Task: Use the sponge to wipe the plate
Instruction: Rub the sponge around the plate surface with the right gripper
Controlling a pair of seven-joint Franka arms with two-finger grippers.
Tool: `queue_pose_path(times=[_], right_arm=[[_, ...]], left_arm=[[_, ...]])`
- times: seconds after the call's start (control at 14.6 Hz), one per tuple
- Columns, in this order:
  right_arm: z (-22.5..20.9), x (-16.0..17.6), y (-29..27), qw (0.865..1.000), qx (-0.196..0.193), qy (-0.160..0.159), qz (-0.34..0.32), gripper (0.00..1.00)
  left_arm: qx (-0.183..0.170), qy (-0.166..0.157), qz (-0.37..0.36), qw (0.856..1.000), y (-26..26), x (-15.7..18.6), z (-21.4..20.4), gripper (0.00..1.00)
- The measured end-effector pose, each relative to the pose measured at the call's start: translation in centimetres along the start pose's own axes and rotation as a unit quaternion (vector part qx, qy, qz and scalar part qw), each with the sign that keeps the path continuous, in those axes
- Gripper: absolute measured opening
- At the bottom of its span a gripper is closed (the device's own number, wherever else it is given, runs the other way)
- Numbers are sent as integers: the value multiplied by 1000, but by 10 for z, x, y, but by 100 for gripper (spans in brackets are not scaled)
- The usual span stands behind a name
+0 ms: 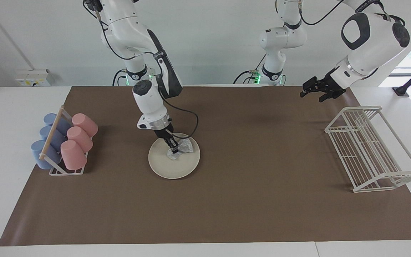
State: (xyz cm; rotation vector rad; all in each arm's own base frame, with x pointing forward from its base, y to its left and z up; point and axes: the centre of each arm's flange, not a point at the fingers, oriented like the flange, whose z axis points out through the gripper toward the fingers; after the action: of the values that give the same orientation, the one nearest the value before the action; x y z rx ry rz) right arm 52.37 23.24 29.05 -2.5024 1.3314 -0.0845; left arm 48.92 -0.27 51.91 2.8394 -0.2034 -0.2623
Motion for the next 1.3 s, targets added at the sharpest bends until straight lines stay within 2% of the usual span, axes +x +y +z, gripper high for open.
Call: queue_pose_path(times=[0.21,0.55,0.62,0.75,1.09,1.3], right_arm=[[-1,9,2,1000,1,3,-4,9],[-14,93,23,999,4,25,-42,9],[-14,96,25,999,3,26,-41,9],[-12,80,19,999,4,22,-27,9],[2,-6,-1,1000,7,1,21,9],[2,-8,-1,1000,8,1,24,9]], left_arm=[[1,2,0,1000,0,0,0,100],[1,3,-4,1000,1,1,0,100],[1,4,-9,1000,1,1,-1,100],[2,8,-19,1000,0,2,-1,100],[3,10,-22,1000,1,3,-2,100],[3,11,-23,1000,2,3,-2,100]])
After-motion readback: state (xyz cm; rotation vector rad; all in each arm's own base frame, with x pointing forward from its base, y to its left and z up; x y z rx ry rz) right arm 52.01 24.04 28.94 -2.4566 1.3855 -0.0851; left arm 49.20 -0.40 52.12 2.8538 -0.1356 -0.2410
